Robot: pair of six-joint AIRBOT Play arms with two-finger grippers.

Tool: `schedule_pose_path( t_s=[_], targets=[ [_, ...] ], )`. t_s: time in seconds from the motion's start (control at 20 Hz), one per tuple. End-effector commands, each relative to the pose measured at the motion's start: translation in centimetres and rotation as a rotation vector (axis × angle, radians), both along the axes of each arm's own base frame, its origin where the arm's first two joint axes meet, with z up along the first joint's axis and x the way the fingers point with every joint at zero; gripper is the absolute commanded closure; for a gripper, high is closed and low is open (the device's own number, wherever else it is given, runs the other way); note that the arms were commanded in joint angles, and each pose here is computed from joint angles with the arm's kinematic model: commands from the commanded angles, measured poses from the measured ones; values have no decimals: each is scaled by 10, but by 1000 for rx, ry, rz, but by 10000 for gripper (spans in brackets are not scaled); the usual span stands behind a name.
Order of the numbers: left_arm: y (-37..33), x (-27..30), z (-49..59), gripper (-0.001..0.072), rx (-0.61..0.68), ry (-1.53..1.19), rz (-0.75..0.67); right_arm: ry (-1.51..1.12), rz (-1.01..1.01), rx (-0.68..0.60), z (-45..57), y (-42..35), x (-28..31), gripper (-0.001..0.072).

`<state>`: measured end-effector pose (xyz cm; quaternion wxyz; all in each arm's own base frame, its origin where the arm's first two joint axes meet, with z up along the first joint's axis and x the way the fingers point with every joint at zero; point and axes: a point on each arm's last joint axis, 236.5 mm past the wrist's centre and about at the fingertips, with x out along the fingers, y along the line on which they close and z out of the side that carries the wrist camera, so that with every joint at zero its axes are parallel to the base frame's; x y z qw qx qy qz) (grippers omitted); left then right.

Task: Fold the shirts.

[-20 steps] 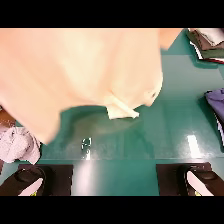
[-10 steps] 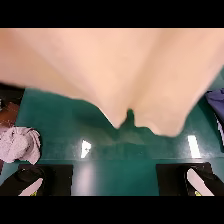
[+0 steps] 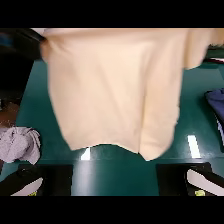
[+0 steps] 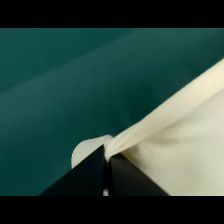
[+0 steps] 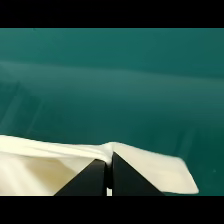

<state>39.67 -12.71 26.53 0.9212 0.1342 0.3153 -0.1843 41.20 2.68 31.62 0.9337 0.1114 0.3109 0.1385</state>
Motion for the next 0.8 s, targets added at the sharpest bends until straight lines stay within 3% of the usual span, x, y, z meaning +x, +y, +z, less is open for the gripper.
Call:
schedule_pose_path(
  t_s=[0.0,0.2,0.25,0.3,0.35,0.4,0.5,0.75],
  targets=[
    [19,52,-128,684,101,224,78,157,24,-9,-102,24,59,694],
    [57,87,-179,664,11,310,257,153,13,36,-157,55,114,692],
    [64,89,-180,412,2,310,274,144,13,39,-161,60,123,686],
    [71,89,-178,287,-1,309,287,140,17,38,-163,62,129,583],
    [79,89,-174,281,-2,313,303,134,20,38,-161,63,134,313],
    [88,88,-169,281,-6,316,321,136,29,37,-157,64,135,246],
    [104,85,-152,281,-38,314,358,140,38,38,-142,58,131,289],
    [133,33,-159,282,-233,489,438,215,123,38,-126,57,88,289]
  ],
)
